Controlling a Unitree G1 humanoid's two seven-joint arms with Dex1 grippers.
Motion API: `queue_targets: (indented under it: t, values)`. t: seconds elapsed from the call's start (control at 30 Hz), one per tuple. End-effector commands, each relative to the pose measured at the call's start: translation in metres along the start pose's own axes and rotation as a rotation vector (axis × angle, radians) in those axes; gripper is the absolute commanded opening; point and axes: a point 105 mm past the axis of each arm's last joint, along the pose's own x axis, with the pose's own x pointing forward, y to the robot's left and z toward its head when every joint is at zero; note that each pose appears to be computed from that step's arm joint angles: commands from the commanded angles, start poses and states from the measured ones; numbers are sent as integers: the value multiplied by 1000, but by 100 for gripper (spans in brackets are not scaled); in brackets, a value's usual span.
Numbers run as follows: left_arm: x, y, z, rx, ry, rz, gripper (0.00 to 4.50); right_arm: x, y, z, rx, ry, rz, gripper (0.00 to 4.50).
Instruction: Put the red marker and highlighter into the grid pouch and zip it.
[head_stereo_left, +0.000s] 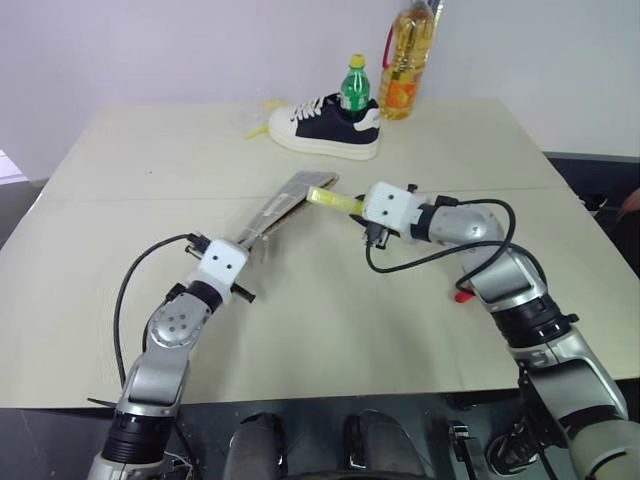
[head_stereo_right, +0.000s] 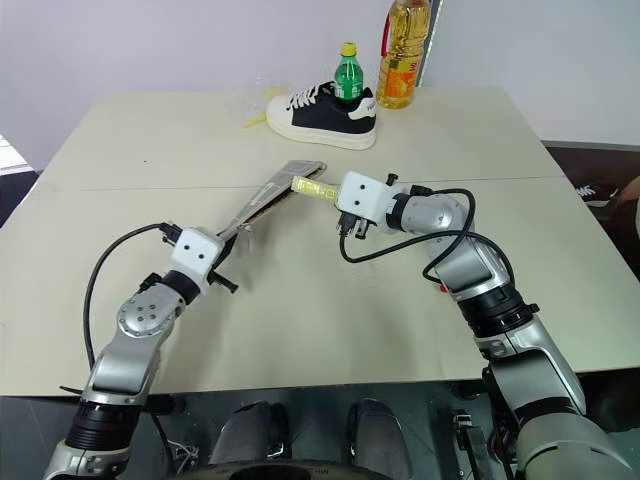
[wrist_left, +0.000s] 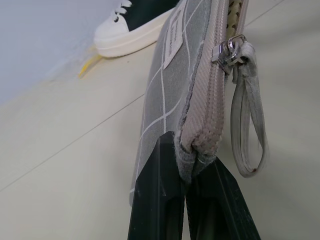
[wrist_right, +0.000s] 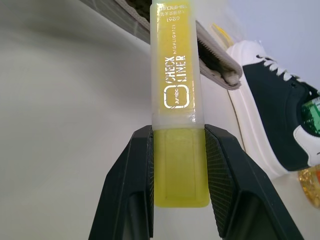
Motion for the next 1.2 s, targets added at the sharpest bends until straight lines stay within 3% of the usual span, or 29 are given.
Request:
queue_targets:
  t: [0.03,0.47,0.67,0.9,1.0,1.07,1.2]
  values:
    - [0,0,22,22,-90,-9,0,0,-3,14,-101,-34,6,84]
    - [-17,-22,23,179,-110,-237,0,0,20,22,-426,-24,130,84]
    - [-22,-28,24,197,-112,-339,0,3,43,39,-560,-120,219,84]
    - [-19,-21,16,161,-76,-284,0,-8,23,43,-466,-153,149,446]
    - [-17,-23,13,152,-67,-282,0,-24,14,49,-313,-198,152,446]
    - [-14,-22,10,138,-57,-268,0,-43,0,52,-77,-229,150,446]
    - [-5,-19,8,106,-49,-231,0,-77,-19,18,211,-81,117,446]
